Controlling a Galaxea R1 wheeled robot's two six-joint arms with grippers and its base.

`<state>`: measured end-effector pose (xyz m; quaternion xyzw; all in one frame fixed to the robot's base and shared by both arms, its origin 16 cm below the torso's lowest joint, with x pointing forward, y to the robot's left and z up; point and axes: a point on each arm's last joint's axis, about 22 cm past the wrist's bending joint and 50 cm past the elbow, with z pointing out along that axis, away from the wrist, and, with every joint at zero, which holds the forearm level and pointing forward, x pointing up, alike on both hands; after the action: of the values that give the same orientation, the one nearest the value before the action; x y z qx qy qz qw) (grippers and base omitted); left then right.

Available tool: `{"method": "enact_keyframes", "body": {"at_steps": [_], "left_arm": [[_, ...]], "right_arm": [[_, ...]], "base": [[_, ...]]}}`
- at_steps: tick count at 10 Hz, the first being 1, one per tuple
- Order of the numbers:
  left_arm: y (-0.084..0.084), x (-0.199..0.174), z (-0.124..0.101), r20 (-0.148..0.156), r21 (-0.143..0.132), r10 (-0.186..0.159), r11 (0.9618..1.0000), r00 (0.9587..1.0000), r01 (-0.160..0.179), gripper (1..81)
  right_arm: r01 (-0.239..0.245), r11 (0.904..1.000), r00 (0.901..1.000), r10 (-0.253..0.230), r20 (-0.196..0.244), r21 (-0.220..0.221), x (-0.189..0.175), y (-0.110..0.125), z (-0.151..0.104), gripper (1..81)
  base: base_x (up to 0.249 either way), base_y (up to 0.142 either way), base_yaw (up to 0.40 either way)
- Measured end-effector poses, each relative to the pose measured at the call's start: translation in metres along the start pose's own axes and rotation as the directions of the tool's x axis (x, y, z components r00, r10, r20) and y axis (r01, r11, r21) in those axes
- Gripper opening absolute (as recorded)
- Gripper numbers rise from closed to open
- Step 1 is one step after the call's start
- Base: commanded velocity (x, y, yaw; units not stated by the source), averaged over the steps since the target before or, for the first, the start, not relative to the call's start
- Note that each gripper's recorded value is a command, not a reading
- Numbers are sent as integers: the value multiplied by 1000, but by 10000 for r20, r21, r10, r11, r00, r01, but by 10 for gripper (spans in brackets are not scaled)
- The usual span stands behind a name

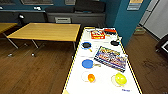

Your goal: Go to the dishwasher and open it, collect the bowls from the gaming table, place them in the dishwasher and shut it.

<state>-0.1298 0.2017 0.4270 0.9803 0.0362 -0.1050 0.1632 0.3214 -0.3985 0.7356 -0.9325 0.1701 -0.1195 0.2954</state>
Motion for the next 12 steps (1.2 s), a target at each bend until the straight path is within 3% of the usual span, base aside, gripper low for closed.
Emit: {"method": "enact_keyframes", "body": {"at_steps": [2, 4, 9, 12], "left_arm": [[0, 4, 0, -45, 2, -2, 10000, 10000, 2, 811], [-1, 4, 0, -42, 5, -3, 10000, 10000, 3, 811], [-1, 3, 0, -16, 8, -10, 10000, 10000, 10, 811], [-1, 3, 0, -17, 8, -9, 10000, 10000, 9, 811]], "right_arm": [[-123, 9999, 9999, 123, -16, 75, 21, -6, 0, 811], [-227, 9997, 9989, 230, -410, 69, 57, -7, 3, 811], [-926, 9955, 9944, 916, -520, -182, 109, 9, 42, 811], [-1342, 9909, 9887, 1344, -671, 68, 149, -11, 59, 811]], "base": [[0, 0, 0], [0, 0, 0], [0, 0, 0], [0, 0, 0]]}}
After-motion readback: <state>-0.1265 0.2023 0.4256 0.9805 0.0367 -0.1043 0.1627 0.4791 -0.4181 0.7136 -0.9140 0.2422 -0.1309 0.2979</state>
